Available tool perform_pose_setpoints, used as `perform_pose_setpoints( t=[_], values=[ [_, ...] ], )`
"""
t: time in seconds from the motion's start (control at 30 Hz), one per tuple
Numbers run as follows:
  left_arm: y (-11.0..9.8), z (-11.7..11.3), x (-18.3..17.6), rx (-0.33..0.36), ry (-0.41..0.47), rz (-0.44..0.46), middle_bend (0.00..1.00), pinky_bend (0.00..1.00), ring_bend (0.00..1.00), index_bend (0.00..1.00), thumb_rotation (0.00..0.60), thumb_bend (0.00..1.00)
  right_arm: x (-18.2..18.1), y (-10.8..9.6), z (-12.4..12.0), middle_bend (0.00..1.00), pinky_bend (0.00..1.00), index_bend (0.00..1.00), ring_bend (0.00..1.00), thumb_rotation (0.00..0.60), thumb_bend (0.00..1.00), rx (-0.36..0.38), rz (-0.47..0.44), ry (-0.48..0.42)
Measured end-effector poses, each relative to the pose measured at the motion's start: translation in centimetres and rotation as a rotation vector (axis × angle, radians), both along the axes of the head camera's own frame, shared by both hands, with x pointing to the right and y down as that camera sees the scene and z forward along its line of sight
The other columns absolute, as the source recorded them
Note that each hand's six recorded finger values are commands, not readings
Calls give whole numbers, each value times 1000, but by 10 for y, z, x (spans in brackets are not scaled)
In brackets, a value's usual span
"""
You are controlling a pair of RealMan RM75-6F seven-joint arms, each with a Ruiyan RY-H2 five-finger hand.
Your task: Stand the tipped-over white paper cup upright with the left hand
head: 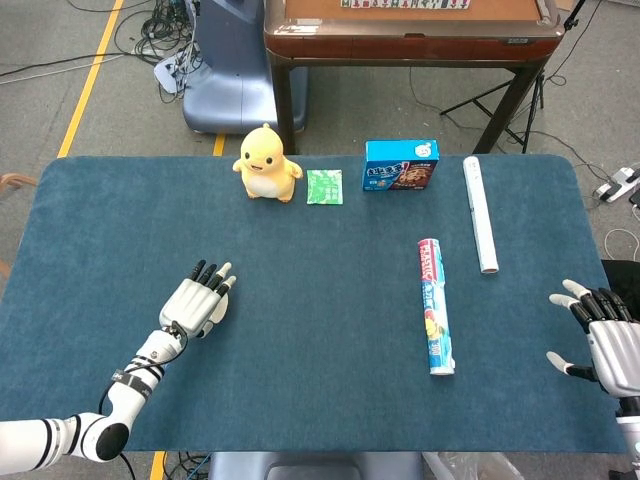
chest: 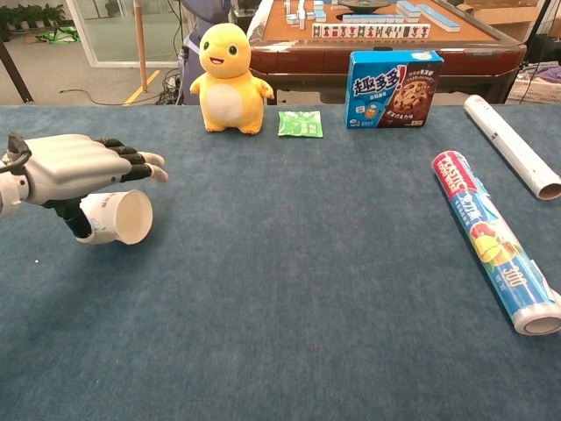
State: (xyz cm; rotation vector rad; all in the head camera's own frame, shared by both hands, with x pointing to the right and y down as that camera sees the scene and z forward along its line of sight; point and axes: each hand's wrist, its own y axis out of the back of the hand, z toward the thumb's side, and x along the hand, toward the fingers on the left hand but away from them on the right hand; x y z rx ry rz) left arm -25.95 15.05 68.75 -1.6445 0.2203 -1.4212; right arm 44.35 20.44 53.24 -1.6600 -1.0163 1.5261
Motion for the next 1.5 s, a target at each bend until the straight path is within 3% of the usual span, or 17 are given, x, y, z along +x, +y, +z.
perform_pose_setpoints(
  t=[0.5, 0.83, 1.23, 1.5],
  values=[
    [-1, 6, -4, 3, -19, -45, 0, 0, 0, 323, 600, 242, 0, 0, 0, 129, 101, 261, 111, 600, 116, 0, 0, -1],
    [-2, 5, -6, 6, 45, -96, 0, 0, 0, 372, 600, 243, 0, 0, 0, 129, 101, 261, 111, 600, 116, -2, 0, 0],
    [-14, -16, -10, -108, 301, -382, 0, 0, 0, 359, 600, 243, -2, 2, 3, 129, 101, 260, 111, 600, 116, -13, -8, -1],
    [-12, -11, -20, -269, 470, -617, 0, 0, 0, 344, 600, 243, -2, 3, 5, 129, 101, 261, 111, 600, 116, -16, -5, 3]
  ],
)
